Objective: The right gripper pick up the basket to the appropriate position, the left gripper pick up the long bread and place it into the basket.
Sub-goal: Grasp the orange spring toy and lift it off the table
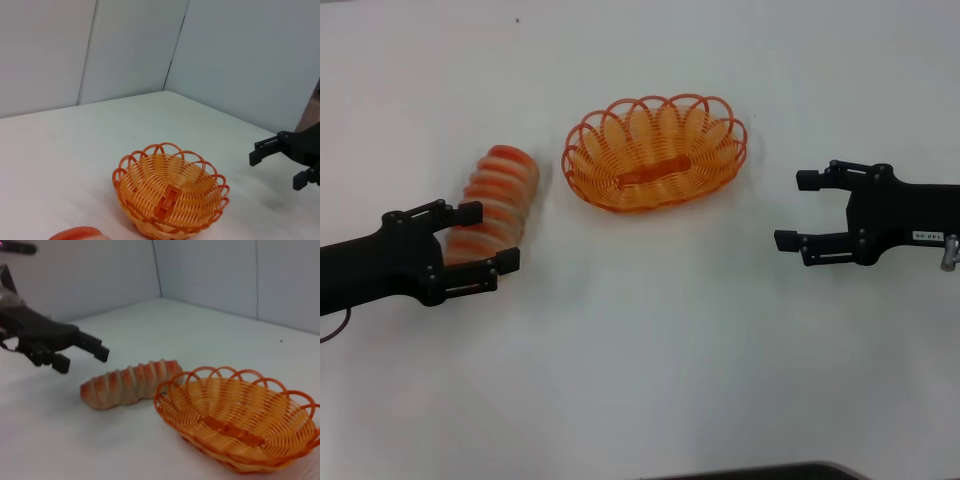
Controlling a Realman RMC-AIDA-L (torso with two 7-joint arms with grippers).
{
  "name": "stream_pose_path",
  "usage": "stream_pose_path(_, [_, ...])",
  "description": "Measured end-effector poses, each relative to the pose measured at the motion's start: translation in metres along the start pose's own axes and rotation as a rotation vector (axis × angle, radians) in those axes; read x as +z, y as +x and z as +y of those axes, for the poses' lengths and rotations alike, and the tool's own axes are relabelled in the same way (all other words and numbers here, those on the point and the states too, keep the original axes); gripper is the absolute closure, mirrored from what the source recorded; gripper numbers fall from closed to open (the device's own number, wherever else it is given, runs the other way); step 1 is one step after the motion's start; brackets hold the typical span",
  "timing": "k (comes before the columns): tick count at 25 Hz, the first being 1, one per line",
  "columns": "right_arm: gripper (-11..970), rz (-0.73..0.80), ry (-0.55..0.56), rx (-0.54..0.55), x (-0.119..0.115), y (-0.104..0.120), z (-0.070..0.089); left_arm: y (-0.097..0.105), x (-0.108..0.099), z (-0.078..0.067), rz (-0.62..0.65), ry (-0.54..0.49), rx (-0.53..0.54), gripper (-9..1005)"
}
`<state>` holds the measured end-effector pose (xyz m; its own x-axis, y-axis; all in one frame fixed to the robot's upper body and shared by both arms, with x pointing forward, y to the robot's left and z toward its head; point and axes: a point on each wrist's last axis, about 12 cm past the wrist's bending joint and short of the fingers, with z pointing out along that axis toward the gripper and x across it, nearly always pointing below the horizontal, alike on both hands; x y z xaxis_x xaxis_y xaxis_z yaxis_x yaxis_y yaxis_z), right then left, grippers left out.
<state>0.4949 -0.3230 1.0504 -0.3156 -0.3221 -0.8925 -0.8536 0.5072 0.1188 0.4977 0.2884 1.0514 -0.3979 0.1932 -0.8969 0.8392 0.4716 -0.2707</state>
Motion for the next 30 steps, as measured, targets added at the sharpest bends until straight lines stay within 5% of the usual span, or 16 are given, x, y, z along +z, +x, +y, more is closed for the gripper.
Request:
stream_pose_path(6, [31, -0.008, 0.015, -0.001, 0.000, 0.000, -0.001, -0.005, -0.002, 0.009, 0.010, -0.057, -0.125, 133])
stream_pose_path(12, [31, -0.009, 0.018, 0.007, 0.001, 0.000, -0.001, -0.042, -0.018, 0.026, 0.057, -0.141, -0.386, 135])
stream_pose_path(15, [31, -0.012, 0.020, 0.008, 0.003, -0.001, -0.002, -0.065, -0.022, 0.038, 0.192, -0.253, -0.469, 137])
stream_pose_path(21, [31, -0.010, 0.050, 0.008, 0.004, -0.003, -0.007, -0.095, -0.006, 0.044, 0.423, -0.394, -0.455, 135])
stream_pose_path(30, [31, -0.009, 0.075, 0.002, 0.006, -0.006, -0.012, -0.133, 0.042, 0.030, 0.551, -0.339, -0.357, 131])
